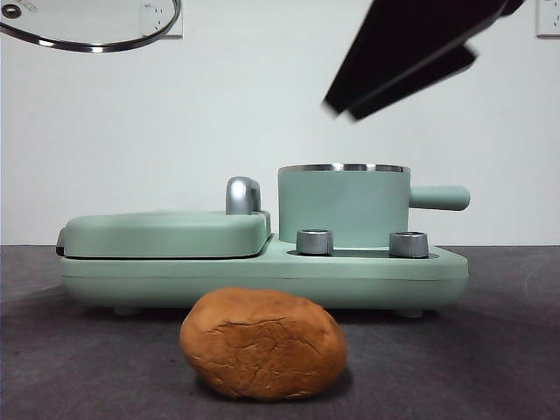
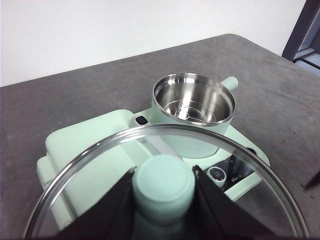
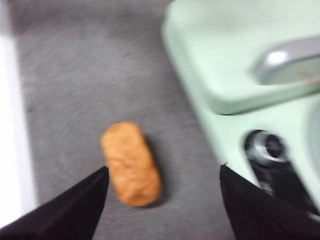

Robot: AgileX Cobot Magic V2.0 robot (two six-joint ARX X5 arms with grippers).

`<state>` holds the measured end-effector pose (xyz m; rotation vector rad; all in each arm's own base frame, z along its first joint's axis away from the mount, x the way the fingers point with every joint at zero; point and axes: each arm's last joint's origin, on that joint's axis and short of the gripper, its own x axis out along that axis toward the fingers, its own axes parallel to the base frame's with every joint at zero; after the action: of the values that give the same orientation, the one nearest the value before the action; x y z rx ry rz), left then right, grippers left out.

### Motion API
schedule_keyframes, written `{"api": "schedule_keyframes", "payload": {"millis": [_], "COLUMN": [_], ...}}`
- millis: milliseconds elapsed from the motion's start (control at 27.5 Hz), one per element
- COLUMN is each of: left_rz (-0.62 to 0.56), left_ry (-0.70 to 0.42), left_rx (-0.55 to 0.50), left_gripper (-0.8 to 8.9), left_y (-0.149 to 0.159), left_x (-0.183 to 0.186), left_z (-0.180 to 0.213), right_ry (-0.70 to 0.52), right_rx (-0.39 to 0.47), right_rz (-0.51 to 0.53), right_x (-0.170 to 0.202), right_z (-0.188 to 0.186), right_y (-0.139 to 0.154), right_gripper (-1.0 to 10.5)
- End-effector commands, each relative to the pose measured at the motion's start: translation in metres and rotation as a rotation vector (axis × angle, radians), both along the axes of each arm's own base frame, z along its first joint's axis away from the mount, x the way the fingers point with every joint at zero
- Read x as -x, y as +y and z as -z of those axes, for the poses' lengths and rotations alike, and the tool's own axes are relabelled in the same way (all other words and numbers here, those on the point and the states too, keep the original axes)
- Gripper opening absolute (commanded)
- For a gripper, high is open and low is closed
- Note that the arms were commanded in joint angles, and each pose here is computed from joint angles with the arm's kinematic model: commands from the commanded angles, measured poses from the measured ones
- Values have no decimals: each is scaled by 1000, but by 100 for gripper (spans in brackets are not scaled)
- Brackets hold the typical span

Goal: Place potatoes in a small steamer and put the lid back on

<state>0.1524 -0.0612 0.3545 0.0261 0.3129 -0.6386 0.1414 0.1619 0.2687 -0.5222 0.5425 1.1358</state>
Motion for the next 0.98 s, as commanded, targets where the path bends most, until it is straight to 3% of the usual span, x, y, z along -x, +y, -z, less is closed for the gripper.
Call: {"api": "schedule_keyframes", "payload": {"millis": [36, 473, 910, 983], "left_rz": [-2, -1, 6, 6], "left_ry": [-36, -39, -54, -54], "left_rx": [22, 19, -1, -1], "left_gripper": [14, 14, 14, 14], "left_y": [0, 0, 0, 0], "left_x": [2, 1, 1, 1], "left_z": [-7, -7, -7, -7], "right_ry": [2, 66, 74, 82], "right_rx": [29, 146, 246, 265], "right_rz": [-78, -185, -171, -154], "right_x": [2, -5, -18, -19], "right_z": [7, 57, 97, 101], "right_y": [20, 66, 83, 83], "right_gripper": [352, 372, 371, 301]}}
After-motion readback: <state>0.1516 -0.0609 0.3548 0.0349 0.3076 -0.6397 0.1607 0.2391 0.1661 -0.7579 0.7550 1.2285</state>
